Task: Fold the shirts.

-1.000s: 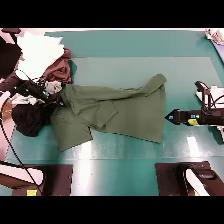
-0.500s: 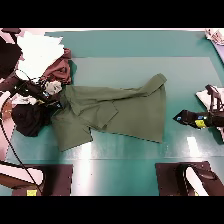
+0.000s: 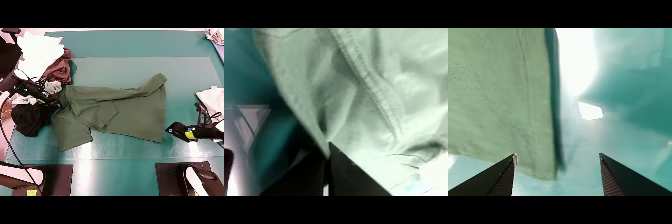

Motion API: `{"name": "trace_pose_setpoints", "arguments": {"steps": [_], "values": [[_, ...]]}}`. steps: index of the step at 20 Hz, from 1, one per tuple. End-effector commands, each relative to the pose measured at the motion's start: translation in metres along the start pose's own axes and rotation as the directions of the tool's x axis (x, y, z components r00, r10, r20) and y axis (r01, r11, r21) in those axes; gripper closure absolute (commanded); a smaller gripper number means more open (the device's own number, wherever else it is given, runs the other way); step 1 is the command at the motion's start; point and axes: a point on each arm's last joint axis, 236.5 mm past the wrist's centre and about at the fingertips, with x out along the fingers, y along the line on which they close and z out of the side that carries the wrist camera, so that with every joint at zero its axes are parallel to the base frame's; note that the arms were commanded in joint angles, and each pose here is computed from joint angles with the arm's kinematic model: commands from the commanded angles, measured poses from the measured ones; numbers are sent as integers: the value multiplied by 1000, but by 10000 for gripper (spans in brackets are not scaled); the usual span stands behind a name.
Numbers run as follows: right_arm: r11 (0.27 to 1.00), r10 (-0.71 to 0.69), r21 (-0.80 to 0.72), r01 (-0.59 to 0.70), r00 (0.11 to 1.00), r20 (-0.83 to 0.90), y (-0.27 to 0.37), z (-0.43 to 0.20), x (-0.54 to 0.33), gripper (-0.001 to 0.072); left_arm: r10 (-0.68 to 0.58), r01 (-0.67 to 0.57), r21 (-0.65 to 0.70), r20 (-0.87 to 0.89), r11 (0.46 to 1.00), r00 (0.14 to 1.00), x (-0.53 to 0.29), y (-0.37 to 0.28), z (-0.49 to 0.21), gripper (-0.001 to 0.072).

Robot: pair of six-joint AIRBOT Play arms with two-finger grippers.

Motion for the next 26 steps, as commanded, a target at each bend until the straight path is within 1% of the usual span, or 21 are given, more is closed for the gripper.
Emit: {"name": "trace_pose_setpoints", "arguments": {"steps": [1,4,7,8,11,12,13,14,17,19,20,22,23,24,26], "values": [[989,90,119,-91,996,18,9,-5,20,118,-29,29,-5,12,1000,1000,-1,-7,3,679],[975,120,187,-123,992,29,8,-11,33,118,-54,54,-8,22,999,998,-1,-13,5,679],[962,164,212,-170,985,45,19,-16,46,133,-56,56,-9,23,998,998,-1,-13,5,679],[959,181,212,-187,982,48,26,-18,50,157,-56,56,-9,22,998,998,-1,-13,5,679],[965,189,171,-201,978,85,46,-14,55,182,-101,101,-22,26,995,995,-2,-24,6,679],[966,194,153,-209,975,108,52,-8,54,398,-124,124,-38,23,991,992,-3,-29,5,680],[967,204,124,-221,970,134,59,-1,50,663,-143,144,-41,22,989,989,-3,-34,5,679],[968,213,100,-229,966,147,65,5,45,690,-163,164,-47,26,985,986,-5,-40,5,680],[985,170,-8,-170,979,117,71,16,16,694,-204,207,-48,60,977,977,-23,-60,5,679],[991,130,-59,-123,982,137,70,34,-15,695,-216,222,-59,95,973,972,-39,-73,3,679],[988,136,-96,-122,979,151,74,42,-33,695,-218,226,-65,109,972,970,-49,-80,0,680],[974,163,-184,-130,970,180,86,57,-72,695,-244,259,-80,167,962,955,-74,-102,-4,679],[959,207,-233,-159,957,201,100,63,-95,696,-281,300,-57,225,952,933,-92,-121,-2,680],[942,258,-278,-190,937,234,115,71,-120,696,-315,340,-41,286,939,905,-112,-139,-2,680],[904,356,-362,-229,870,341,153,90,-181,696,-362,400,-19,387,916,848,-151,-172,-10,680]]}}
